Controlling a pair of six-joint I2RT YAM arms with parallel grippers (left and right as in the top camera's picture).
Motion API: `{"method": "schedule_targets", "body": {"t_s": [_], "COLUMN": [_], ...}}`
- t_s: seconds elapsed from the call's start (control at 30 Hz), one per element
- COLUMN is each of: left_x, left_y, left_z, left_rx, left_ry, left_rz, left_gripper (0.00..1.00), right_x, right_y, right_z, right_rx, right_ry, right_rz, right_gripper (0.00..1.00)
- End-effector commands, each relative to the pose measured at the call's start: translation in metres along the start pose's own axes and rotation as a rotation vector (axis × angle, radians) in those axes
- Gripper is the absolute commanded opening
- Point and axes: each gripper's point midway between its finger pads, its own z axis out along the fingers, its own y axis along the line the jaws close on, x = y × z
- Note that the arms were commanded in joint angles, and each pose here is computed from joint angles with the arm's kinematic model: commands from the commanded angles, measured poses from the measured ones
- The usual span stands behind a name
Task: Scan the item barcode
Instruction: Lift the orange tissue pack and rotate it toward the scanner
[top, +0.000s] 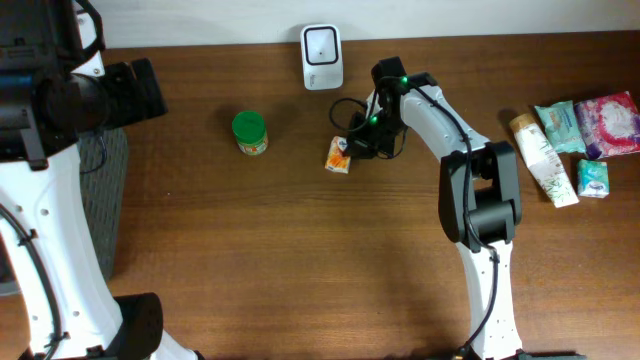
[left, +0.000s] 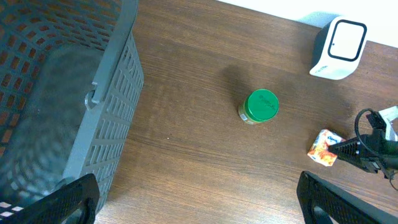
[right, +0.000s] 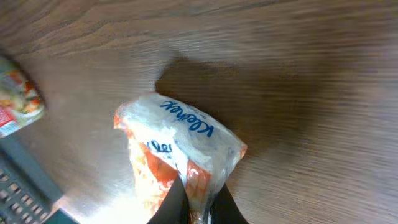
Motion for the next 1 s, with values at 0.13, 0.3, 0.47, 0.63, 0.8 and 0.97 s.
{"method": "schedule_targets", "body": {"t_s": [0.13,0.3,0.47,0.63,0.8,0.97], "left_x": [0.000,0.000,0.000,0.000,0.000,0.000], "left_y": [0.000,0.000,0.000,0.000,0.000,0.000], "left_z": [-0.002,-0.002,-0.002,-0.002,-0.002,-0.002], "left_rx": [0.006,0.006,0.006,0.006,0.006,0.006], "left_ry": [-0.005,-0.005,-0.005,-0.005,-0.005,-0.005], "left_rz": [-0.009,-0.009,-0.009,-0.009,-0.009,-0.008], "left_gripper": [0.99,0.99,0.99,0.99,0.99,0.99], "right_x": [0.017,0.015,0.021,0.023,0.045,0.068], "right_y": [0.044,0.059,0.077,0.081,0.110,0.122], "right_z": [-0.028,-0.068,-0.102,-0.108,-0.157,-0.186], "right_rx": [-0.460,-0.726,-0.966,-0.976,-0.979,-0.954], "right_ry": [0.120,0.083,0.013,-0.057,-0.161,-0.245], "right_rz": [-0.260,-0.400,-0.569,-0.701,-0.892,-1.051], "right_gripper": [0.04,0.04,0.04,0.04,0.04,0.04]}}
